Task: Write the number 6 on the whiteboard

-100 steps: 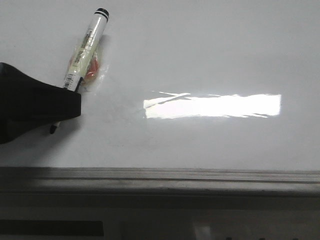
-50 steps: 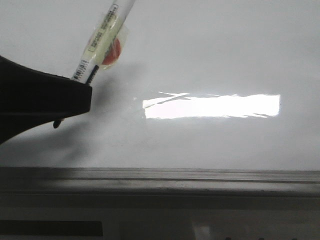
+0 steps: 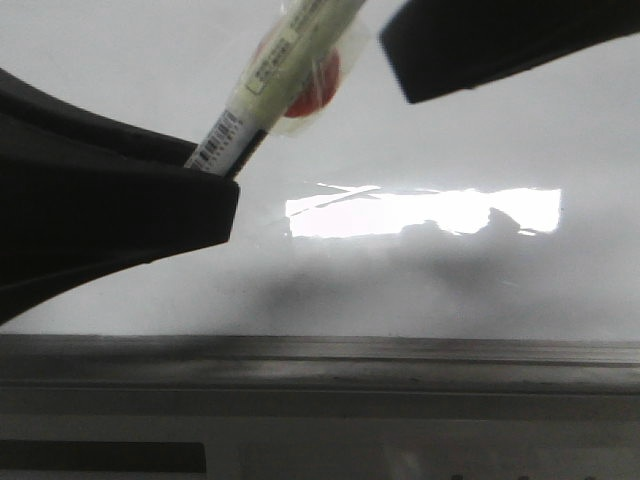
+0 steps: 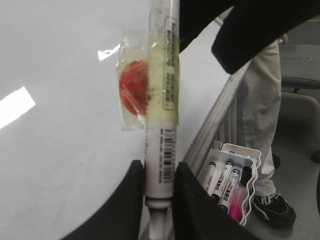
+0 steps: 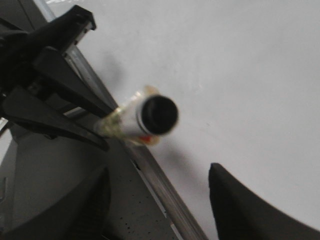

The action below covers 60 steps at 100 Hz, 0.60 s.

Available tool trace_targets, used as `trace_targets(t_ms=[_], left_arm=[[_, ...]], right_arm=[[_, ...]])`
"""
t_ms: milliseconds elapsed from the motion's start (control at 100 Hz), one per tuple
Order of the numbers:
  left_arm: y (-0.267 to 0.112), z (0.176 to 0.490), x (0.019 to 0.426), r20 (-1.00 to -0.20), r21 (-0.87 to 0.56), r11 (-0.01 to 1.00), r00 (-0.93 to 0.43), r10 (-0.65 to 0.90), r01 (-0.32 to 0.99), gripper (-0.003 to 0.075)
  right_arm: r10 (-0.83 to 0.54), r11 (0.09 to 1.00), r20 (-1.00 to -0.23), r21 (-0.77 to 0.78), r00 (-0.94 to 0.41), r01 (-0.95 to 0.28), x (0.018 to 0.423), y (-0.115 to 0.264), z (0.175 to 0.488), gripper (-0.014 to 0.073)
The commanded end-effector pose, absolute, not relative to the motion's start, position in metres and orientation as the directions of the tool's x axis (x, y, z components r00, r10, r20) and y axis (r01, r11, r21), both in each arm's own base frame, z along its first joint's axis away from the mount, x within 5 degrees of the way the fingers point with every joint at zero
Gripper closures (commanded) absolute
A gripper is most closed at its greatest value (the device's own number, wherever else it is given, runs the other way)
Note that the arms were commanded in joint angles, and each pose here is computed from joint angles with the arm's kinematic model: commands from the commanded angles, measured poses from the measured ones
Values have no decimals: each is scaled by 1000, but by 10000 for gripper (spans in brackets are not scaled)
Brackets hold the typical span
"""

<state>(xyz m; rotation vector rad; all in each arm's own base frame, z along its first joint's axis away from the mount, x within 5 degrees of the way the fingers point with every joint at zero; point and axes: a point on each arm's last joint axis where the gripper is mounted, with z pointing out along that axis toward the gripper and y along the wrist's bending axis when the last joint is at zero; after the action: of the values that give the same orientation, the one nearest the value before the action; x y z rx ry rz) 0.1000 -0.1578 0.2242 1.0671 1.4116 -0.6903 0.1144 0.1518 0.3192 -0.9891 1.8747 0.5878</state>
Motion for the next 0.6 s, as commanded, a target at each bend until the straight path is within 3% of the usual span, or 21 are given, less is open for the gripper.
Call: trace_targets(t_ms=[0,200,290,510,590], left_arm=[[-163,242,96,-978,209,367,186,98,906,741],[-164,241,93,-969,248,329,224,109,911,741],[-164,241,93,-969,248,329,224,109,911,741],[-164,241,93,-969,246,331,223,108,911,741],[-164,241,93,-970,244,333,220,107,911,740]], right_arm=[[-306,553,-931,-2,-200,-833,117,163,341,178],[-288,547,-935,15,-205,-837,121,173,344,206],[-292,546,-932,20,-213,-837,121,174,343,311],[-286,547,-932,31,-221,-837,121,174,343,664],[-286,547,-932,32,-222,-836,121,174,343,663]])
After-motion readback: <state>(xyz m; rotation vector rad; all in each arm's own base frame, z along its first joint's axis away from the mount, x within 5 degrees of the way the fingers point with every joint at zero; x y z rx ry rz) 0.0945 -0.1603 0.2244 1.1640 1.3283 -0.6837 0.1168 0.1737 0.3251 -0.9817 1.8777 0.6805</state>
